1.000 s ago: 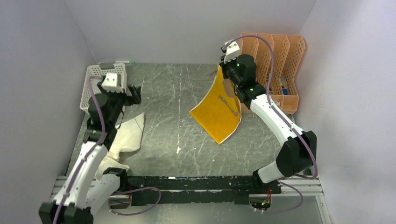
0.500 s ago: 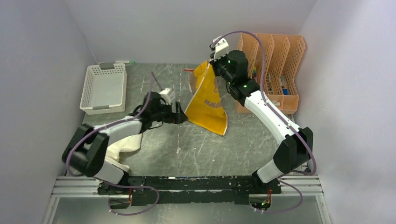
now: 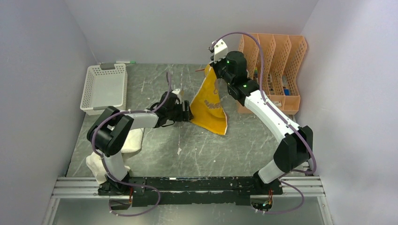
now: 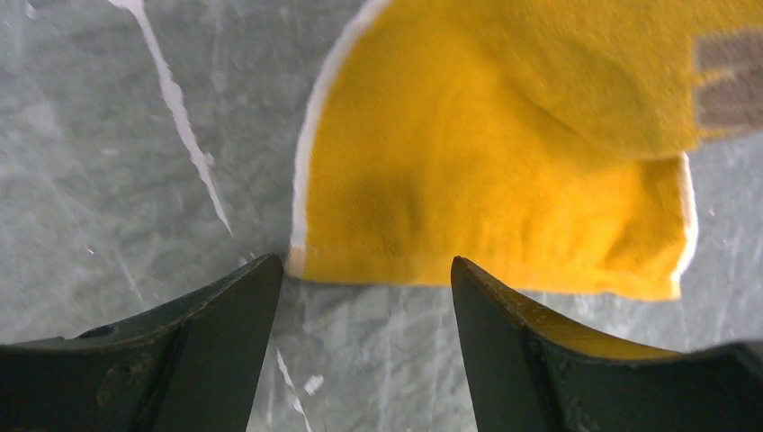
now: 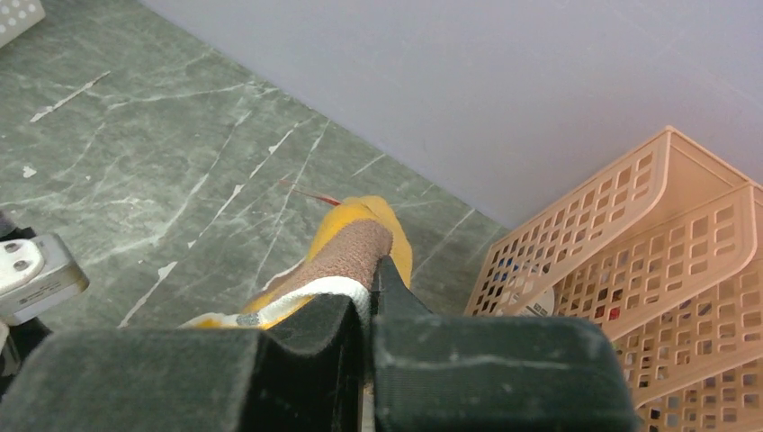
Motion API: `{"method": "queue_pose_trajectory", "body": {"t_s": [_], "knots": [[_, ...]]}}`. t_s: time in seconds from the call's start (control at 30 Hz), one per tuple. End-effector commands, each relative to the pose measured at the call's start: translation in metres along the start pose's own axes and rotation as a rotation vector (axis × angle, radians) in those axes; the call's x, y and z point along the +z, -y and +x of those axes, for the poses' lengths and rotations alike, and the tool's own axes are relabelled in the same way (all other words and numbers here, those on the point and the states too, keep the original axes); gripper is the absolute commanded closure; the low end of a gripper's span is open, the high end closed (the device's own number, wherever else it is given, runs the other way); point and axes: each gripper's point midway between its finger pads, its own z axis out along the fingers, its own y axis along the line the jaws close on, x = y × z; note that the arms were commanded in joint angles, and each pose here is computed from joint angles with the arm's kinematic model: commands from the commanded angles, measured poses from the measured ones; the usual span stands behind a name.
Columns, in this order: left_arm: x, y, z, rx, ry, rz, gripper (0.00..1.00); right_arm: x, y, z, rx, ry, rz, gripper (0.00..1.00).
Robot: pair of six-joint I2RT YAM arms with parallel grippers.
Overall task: Roll the towels
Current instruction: Flatten out the towel at the center of the board.
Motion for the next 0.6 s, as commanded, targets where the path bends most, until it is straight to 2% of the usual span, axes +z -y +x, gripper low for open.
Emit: {"method": "queue_pose_trajectory", "body": {"t_s": [0.0,0.27,0.57], "knots": [[0.014,-0.014,-0.020,-0.021,0.055,-0.103,0.22,-0.005,0.008,-0.015,-0.007,0.043,0.015,1.00],[0.034,-0.035,0.000,-0.011,-0.039,-0.247,0.36,-0.011,0.012,-0.020,-0.006,0.058,0.026,1.00],[0.017,-0.054,0.053,0.006,-0.159,-0.346,0.40,-0.022,0.019,-0.031,-0.001,0.083,0.044,1.00]]}}
